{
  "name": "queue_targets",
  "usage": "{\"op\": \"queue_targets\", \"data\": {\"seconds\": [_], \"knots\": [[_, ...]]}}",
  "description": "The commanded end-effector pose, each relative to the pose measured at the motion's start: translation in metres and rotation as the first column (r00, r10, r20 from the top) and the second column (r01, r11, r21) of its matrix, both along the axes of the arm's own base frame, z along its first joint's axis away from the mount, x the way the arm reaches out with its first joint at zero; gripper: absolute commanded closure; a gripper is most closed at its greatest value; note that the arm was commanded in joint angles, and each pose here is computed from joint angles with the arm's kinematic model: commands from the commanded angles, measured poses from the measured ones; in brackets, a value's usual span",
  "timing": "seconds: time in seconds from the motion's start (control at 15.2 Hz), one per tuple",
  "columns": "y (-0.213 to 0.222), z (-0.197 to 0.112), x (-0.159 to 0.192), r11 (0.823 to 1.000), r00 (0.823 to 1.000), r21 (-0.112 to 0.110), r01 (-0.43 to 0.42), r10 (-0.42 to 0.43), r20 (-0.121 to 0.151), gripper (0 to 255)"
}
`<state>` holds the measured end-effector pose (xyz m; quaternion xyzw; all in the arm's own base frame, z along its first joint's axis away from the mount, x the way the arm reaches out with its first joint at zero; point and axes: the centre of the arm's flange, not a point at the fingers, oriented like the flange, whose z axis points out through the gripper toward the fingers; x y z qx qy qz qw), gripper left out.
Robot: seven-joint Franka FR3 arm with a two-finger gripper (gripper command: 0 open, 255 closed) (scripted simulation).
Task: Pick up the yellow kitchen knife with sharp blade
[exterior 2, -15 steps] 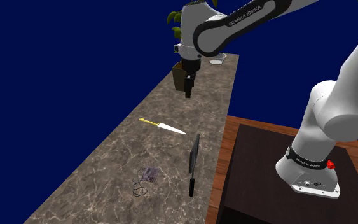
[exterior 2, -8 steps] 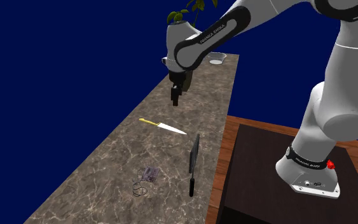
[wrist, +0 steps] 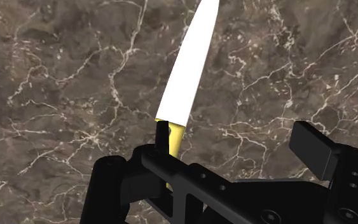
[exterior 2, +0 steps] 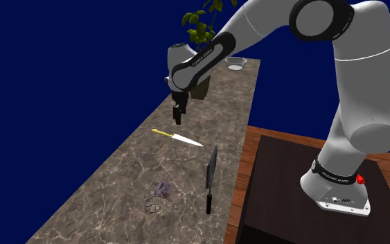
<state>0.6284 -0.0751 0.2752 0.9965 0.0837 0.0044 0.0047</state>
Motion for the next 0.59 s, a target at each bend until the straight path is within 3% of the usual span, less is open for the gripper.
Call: {"op": "queue_targets", "data": {"seconds": [0.0, 0.53], "knots": [[-0.008, -0.021, 0.019, 1.0, 1.0, 0.008, 0.0, 0.0, -0.003, 0], [-0.023, -0.097, 0.088, 0.999, 1.0, 0.037, 0.001, 0.0, -0.015, 0]]}}
